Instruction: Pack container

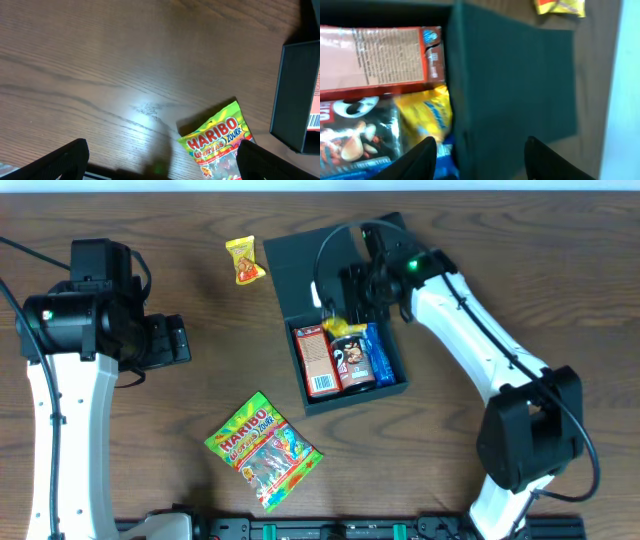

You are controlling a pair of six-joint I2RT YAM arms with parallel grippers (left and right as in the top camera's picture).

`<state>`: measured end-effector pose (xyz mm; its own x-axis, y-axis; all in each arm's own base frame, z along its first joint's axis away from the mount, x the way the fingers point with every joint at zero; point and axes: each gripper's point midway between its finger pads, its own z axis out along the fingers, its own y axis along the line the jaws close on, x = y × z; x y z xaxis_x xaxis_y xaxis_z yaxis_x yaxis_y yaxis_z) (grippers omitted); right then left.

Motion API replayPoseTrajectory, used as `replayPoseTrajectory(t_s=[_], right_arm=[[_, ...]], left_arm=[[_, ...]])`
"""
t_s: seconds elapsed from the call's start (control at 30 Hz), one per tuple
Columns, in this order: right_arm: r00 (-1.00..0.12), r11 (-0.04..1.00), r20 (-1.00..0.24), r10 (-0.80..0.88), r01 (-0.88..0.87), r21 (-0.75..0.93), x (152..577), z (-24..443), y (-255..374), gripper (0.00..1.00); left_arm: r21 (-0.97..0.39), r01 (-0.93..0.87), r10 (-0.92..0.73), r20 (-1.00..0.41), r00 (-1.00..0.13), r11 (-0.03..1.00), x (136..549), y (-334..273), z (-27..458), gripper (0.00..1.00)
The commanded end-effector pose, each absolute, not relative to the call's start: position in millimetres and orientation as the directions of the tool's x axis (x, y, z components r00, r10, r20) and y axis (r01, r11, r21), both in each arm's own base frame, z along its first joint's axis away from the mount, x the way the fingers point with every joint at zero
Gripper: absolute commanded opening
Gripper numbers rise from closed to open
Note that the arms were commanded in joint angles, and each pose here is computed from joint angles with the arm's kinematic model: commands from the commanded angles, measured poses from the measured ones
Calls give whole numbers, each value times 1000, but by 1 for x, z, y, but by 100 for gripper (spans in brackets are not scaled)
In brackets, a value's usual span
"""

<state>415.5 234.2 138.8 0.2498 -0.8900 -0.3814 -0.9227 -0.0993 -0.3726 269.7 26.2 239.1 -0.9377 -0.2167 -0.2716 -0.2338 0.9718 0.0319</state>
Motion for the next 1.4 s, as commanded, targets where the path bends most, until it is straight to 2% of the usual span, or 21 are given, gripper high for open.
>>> replayPoseTrajectory(t_s=[0.0,0.1,0.33,0.47,0.63,0.77,0.93,1.07,1.23,1.37], right_arm=[[155,1,-416,-896,-936,-352,422,153,238,43],[39,105,-416,-909,-942,-318,425,152,230,1],[-336,450,-509,-793,-885,-117,422,152,231,1],[-399,499,-558,-727,-866,-31,416,161,244,1],[-566,674,-577,-589,-738,36,420,177,243,1],[-710,818,-565,-420,-566,105,416,195,229,2],[-721,872,-620,-309,-475,118,408,240,204,2],[-753,978,-645,-131,-206,43,402,274,136,1],[-751,994,-657,-67,-109,23,368,299,83,2],[-737,999,-675,-12,-40,26,338,302,51,8]], left_arm=[[33,-254,-236,-274,-933,967,269,28,240,95],[34,-254,-235,-273,-933,967,269,28,240,95],[33,-254,-236,-274,-933,967,269,28,240,95],[34,-254,-235,-273,-933,967,269,28,240,95],[33,-254,-236,-274,-933,967,269,28,240,95],[33,-254,-236,-274,-933,967,269,28,240,95],[34,-254,-235,-273,-933,967,269,28,240,95],[33,-254,-236,-274,-933,967,269,28,240,95],[34,-254,-235,-273,-933,967,269,28,240,95],[34,-254,-235,-273,-933,967,269,28,240,95]])
